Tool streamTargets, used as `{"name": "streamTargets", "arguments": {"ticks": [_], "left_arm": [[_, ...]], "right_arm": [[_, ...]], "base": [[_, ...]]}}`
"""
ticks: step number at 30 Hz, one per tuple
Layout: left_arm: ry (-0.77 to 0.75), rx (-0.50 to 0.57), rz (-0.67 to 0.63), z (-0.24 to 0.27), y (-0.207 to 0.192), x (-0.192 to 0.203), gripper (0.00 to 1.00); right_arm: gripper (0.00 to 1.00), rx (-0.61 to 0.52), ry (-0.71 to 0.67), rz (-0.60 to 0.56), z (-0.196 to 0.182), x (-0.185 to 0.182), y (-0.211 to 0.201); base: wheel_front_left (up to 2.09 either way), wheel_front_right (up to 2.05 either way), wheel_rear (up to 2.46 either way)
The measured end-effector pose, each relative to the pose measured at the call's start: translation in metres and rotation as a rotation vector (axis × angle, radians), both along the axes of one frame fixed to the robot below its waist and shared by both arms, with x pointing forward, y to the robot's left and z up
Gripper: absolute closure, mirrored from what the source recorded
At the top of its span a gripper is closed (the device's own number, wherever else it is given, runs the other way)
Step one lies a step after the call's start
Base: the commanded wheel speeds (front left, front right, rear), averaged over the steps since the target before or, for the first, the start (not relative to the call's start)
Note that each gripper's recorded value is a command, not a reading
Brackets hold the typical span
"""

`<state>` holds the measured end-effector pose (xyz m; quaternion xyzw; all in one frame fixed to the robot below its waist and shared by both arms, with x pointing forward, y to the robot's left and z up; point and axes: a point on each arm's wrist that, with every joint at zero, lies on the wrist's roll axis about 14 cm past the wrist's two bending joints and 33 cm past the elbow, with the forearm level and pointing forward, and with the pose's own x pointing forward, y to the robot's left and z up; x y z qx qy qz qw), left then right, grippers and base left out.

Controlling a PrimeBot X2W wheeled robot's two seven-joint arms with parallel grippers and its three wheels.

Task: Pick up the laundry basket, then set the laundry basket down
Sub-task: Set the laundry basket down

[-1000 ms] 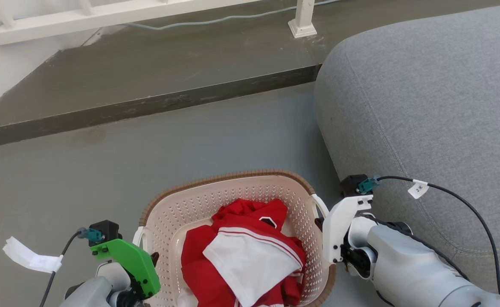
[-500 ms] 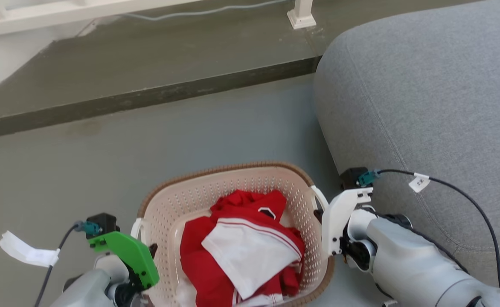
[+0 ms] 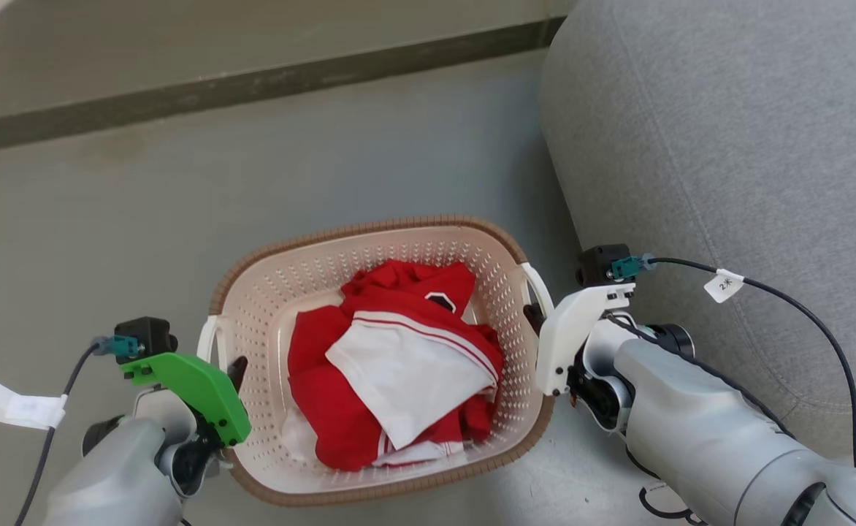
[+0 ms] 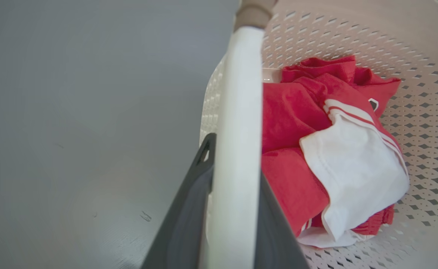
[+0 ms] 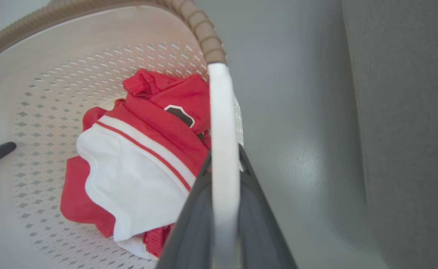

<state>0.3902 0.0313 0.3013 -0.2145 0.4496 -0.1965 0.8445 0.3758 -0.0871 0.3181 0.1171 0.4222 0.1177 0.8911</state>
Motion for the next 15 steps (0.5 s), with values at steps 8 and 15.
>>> {"name": "streamTargets", "arguments": {"ticks": [8, 15], "left_arm": [[-0.009, -0.007, 0.021, -0.020, 0.006, 0.013, 1.00], [-0.010, -0.015, 0.038, -0.039, 0.011, 0.022, 1.00]], "right_arm": [[1.00, 0.009, -0.006, -0.025, -0.018, 0.011, 0.005], [1.00, 0.027, -0.005, -0.054, -0.036, 0.018, 0.009]], "base": [[0.00, 0.00, 0.00], [0.00, 0.00, 0.00]]}}
